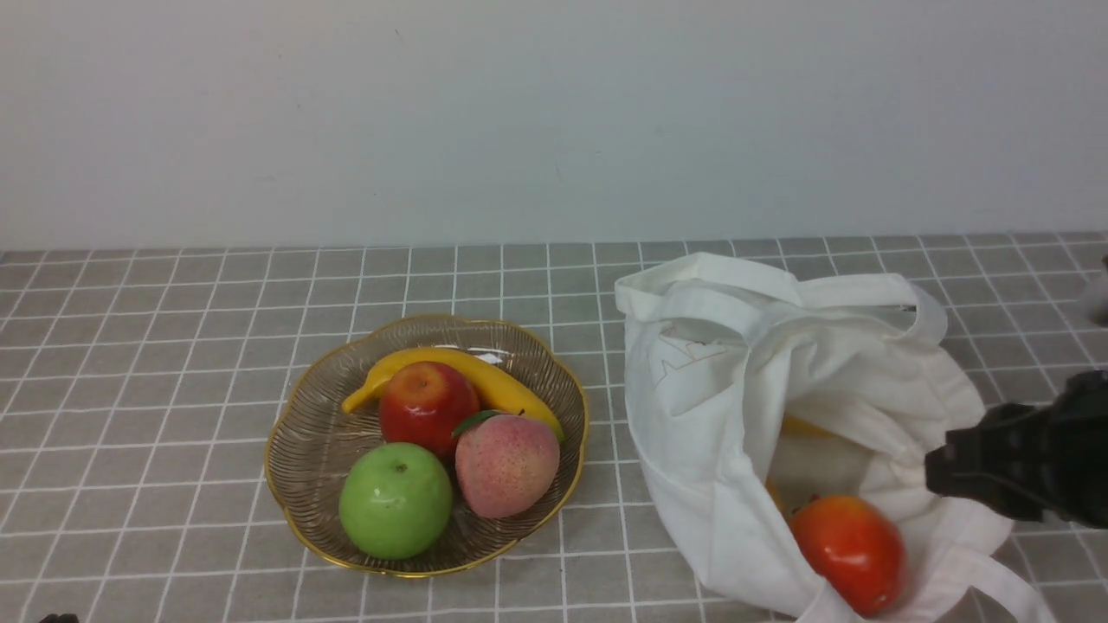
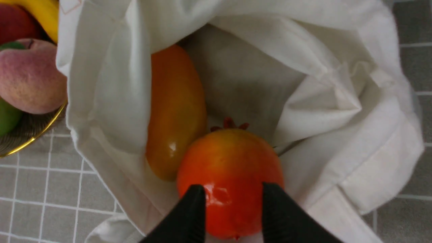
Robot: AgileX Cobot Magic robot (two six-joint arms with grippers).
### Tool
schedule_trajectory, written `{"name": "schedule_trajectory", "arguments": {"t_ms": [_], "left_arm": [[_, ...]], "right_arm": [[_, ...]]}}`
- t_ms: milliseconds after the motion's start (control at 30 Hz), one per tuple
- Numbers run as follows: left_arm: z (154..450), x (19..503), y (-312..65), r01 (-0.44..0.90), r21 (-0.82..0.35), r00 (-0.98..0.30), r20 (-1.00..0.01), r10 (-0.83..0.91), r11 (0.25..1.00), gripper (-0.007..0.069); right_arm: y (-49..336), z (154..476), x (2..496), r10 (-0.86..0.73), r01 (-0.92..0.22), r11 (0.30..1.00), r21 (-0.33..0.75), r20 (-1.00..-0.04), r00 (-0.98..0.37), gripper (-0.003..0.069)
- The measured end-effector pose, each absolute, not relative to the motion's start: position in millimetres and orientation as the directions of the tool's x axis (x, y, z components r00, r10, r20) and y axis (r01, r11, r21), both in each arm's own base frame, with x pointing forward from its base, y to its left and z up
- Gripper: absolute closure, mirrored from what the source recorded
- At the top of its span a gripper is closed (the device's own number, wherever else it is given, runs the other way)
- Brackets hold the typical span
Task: Take the fruit out of the bag on the grey coffee tablecloth and place them on the plate.
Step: 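Reach into the cloth bag and grasp a fruit with the right gripper, then move the held fruit onto the glass plate with the right gripper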
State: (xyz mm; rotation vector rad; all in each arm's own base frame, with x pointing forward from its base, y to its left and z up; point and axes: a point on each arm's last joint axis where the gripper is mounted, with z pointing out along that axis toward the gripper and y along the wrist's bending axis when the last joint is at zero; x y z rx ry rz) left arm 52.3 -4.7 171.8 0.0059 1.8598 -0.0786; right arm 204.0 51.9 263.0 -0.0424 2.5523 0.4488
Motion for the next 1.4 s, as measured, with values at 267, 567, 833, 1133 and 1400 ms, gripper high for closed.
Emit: {"name": "schedule_trajectory", "arguments": {"t_ms": [267, 567, 833, 1133, 1400], "left_arm": [[172, 52, -5, 0.045, -0.051, -0.287, -0.957, -0.036, 0.998, 0.0633], [172, 52, -5, 0.045, -0.051, -0.287, -0.957, -0.036, 0.998, 0.0633], [172, 52, -5, 0.045, -0.051, -0.287, -0.957, -0.036, 0.998, 0.0633], [172, 52, -5, 0.045, -0.051, -0.287, -0.957, -0.036, 0.998, 0.0633], [172, 52, -5, 0.045, -0.051, -0.287, -0.957, -0.036, 0.998, 0.0633]], "right_arm": [[59, 234, 227, 0.000, -0.152, 0.937, 0.314, -0.437, -0.899, 0.0009], [87, 198, 243, -0.072, -0.191, 0.932, 0.307, -0.360, -0.930, -0.0032], [87, 181, 251, -0.081, -0.180, 0.945, 0.274, -0.336, -0.938, -0.0032], [88, 181, 254, -0.070, -0.171, 0.946, 0.276, -0.341, -0.937, 0.0061], [89, 213, 255, -0.122, -0.229, 0.936, 0.268, -0.363, -0.924, 0.0062]]}}
